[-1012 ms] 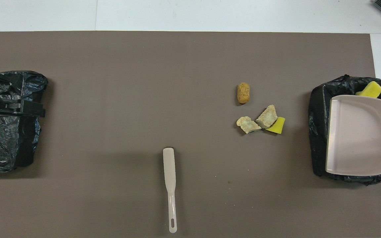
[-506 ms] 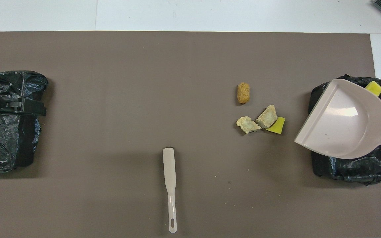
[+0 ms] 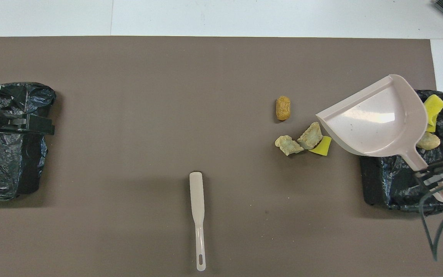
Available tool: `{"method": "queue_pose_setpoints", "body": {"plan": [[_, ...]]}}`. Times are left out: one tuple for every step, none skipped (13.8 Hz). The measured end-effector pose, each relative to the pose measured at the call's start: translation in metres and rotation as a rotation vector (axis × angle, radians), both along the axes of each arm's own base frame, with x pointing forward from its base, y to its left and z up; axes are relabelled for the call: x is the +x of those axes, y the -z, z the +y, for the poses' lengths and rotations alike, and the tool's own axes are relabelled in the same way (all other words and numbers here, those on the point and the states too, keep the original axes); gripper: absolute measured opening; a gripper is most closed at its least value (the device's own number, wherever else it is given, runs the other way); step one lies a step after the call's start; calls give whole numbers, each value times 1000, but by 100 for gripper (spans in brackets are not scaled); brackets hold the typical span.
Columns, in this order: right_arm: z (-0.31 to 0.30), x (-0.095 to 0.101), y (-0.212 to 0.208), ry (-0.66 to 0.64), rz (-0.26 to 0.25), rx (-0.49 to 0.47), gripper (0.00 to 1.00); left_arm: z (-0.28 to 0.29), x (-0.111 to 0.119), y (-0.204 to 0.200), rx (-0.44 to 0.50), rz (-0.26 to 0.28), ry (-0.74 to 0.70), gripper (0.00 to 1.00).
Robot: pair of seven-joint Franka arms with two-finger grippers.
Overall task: Sweep and dump trash in bin
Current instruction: 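Tip the dustpan over the black bag with the right gripper, then set the dustpan down near the brush with the right gripper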
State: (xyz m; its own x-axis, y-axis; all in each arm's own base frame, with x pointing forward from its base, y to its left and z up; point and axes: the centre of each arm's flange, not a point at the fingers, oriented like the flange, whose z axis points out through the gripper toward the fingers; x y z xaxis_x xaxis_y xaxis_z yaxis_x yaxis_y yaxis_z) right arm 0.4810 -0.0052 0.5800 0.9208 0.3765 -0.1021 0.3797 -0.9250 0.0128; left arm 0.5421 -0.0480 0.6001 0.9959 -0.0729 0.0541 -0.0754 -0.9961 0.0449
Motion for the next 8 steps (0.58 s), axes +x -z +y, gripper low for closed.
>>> {"method": "queue_pose_setpoints", "body": {"plan": [[18, 1, 2, 62, 0, 23, 32, 0, 0, 0, 0, 0, 0, 100], [36, 2, 4, 119, 5, 39, 32, 0, 0, 0, 0, 0, 0, 100], [55, 3, 7, 164, 9, 43, 32, 0, 0, 0, 0, 0, 1, 100], [78, 6, 9, 200, 13, 41, 32, -1, 0, 0, 0, 0, 1, 100], [102, 10, 12, 232, 19, 38, 32, -1, 0, 0, 0, 0, 1, 100], [127, 14, 18, 266, 27, 30, 32, -1, 0, 0, 0, 0, 2, 100], [149, 18, 26, 290, 39, 20, 32, -1, 0, 0, 0, 0, 2, 100], [168, 23, 34, 298, 47, 14, 32, -1, 0, 0, 0, 0, 2, 100]]}}
